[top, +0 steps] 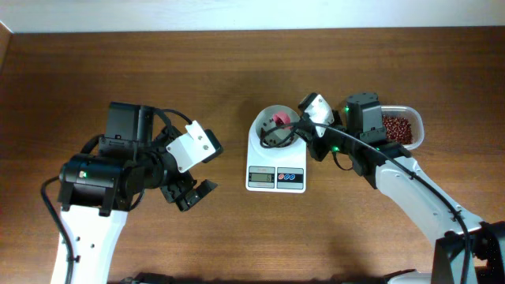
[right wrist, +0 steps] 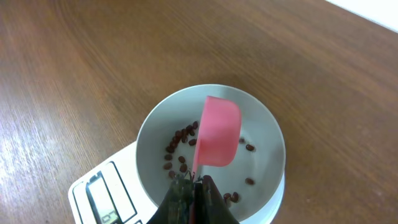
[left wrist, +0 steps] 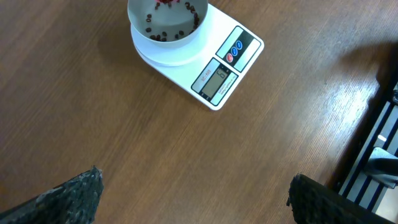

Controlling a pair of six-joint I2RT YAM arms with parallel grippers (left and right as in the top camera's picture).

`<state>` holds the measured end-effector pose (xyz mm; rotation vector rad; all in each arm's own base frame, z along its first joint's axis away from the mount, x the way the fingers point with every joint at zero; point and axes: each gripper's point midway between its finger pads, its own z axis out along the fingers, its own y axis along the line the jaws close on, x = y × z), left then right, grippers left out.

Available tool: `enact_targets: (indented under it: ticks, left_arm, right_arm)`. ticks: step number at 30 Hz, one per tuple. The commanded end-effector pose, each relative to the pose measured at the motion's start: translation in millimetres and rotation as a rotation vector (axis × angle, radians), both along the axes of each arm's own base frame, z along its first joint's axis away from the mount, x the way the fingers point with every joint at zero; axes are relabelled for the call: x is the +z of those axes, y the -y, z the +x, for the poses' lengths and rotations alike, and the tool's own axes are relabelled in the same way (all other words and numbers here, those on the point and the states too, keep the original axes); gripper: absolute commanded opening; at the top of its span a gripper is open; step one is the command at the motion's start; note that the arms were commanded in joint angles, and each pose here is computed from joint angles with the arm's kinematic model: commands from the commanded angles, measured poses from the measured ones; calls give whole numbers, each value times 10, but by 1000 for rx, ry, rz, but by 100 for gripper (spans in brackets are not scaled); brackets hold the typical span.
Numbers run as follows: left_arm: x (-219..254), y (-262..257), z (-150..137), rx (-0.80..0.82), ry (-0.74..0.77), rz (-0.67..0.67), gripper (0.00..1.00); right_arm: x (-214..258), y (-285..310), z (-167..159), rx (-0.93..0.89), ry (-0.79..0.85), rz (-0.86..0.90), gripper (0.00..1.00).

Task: Scoop and weigh 50g on scale
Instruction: 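Tip the pink scoop with the right gripper to pour beans into the bowl, then carry the empty scoop with the right gripper back to the bean tub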

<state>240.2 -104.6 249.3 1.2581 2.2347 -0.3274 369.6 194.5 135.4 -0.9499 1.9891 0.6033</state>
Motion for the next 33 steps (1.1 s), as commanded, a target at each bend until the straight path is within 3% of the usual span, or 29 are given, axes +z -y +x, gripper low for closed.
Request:
enact_targets:
  ticks: [1,3,5,7,9,11,13,15,23,33]
  left_arm:
    - [78,17,24,-15,25,-13,99]
    - [78,17,24,-15,25,-13,99]
    - [78,17,24,-15,25,-13,99]
    - [77,16,23,-15,25,-13,99]
    - [78,17,24,-15,25,-14,99]
    - [78,17,24,-15,25,-14,99]
    - [78,17,24,-15,25,-13,99]
    - [77,16,23,-15,25,-13,99]
    - [78,17,24,-15,25,-13,99]
    - [78,17,24,-15,25,-13,99]
  right_arm:
    - [-1,68,87,2,77,-77,4]
    - [59,-88,-50,91,59,-6,4]
    - [-45,173,177,-67,94,-141,4]
    - [25,-18,23,45,71,-47,4]
    - [-24,146,171,-53,101,-130,4]
    - [31,9,67,24,86,-60,4]
    - [-18,132,163,-48,98,-121,4]
    - [25,23,79,16,88,-68,4]
    - [128,27,181,-106,17,39,4]
    - [750,9,101,-199,-17,253,4]
